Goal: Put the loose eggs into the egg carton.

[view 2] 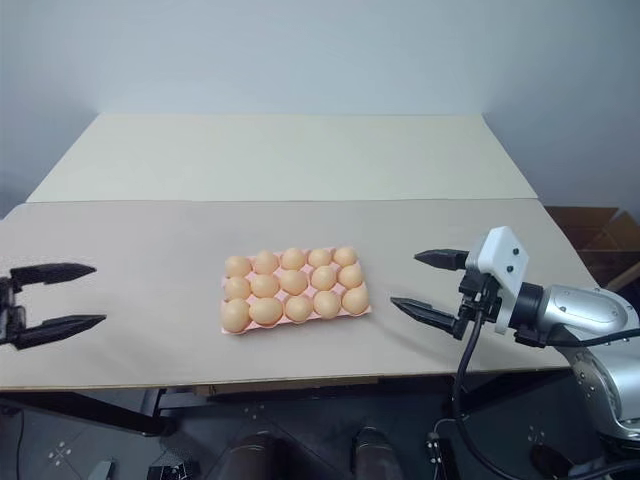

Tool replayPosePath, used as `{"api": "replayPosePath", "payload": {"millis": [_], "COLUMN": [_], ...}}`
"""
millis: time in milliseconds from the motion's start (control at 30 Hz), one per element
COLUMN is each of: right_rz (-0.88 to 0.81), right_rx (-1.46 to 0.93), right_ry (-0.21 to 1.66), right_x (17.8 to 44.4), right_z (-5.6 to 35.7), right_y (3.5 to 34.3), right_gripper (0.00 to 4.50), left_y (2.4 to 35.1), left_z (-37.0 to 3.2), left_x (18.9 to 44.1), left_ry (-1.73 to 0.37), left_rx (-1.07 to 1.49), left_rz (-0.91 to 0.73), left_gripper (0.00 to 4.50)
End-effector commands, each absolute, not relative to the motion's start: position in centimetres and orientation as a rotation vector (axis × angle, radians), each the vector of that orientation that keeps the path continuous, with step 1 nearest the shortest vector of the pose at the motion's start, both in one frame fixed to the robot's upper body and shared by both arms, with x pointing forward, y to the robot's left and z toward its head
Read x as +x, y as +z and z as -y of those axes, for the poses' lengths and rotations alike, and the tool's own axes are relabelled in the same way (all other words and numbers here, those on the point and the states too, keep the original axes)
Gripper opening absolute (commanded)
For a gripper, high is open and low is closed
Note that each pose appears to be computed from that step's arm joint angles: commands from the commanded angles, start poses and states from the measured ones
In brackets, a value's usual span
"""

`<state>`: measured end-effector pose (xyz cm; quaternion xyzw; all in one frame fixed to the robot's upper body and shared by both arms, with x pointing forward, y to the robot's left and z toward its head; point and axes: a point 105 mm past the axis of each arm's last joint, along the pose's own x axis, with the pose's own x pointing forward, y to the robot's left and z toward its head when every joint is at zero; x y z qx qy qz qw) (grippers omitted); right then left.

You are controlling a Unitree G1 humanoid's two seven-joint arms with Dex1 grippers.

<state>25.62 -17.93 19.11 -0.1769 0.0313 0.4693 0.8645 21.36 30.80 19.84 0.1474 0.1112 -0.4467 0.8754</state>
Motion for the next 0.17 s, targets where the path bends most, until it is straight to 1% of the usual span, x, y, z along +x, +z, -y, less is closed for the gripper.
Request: {"api": "replayPosePath", "payload": {"millis": [33, 167], "right_rz": [-0.019, -0.050], "right_rx": [-0.410, -0.422], "right_ry": [0.985, 0.954], "right_x": [25.14, 25.13], "right_z": [18.01, 18.97], "right_y": [20.47, 20.15], "right_gripper": [4.50, 4.50], "left_y": [20.82, 20.44], "left_z": [-30.08, -29.30], "left_x": [20.65, 20.28], "left_ry": [-0.930, -0.917], "left_rx": [0.320, 0.299], "left_rz": [-0.192, -0.181], "left_gripper": [4.44, 4.44]}}
